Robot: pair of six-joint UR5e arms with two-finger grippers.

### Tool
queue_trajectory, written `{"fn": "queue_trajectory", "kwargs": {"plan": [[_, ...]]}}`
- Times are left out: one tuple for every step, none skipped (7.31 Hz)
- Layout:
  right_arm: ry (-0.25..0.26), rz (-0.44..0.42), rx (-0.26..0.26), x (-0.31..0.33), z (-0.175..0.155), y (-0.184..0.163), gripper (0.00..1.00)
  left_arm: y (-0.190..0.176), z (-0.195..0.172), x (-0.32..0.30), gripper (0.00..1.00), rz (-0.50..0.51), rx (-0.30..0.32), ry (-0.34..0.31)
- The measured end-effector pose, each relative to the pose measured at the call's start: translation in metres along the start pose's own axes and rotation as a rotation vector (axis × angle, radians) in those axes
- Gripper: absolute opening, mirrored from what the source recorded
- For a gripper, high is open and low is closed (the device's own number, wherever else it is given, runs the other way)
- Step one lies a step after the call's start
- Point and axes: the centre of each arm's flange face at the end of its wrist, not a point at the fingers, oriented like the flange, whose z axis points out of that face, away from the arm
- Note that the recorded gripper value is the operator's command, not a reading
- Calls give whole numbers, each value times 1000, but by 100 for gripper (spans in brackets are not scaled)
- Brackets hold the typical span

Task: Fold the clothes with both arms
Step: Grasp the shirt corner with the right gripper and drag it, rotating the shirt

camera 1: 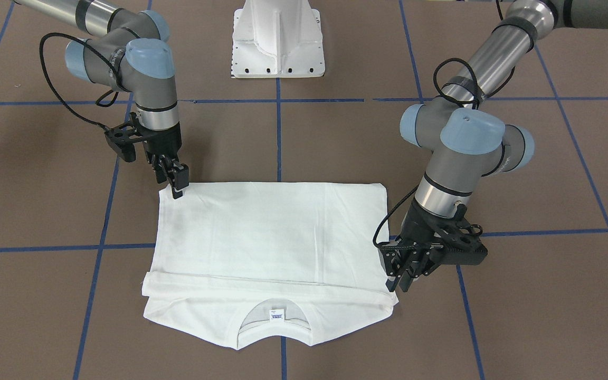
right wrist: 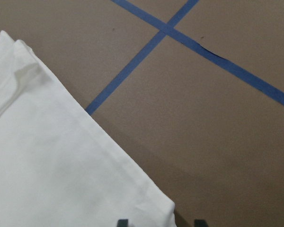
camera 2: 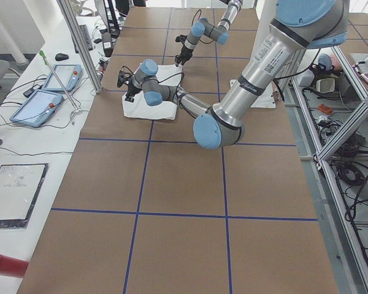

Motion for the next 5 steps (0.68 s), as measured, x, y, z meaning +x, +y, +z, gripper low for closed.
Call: {"fn": "queue_trajectory", "kwargs": {"plan": [[-4, 1, -6, 0, -5, 0, 0, 0, -1, 1, 35, -1, 1, 2], [-9, 1, -12, 3, -11, -2, 0, 0, -2, 2, 35, -2, 2, 4], [-11, -3, -22, 11, -20, -3, 0, -1, -4, 4, 35, -2, 3, 9], [-5, -17, -38, 24, -33, 4, 0, -1, -7, 6, 35, -1, 5, 15], [14, -47, -62, 40, -50, 21, 0, -1, -11, 9, 34, -1, 7, 23]]}}
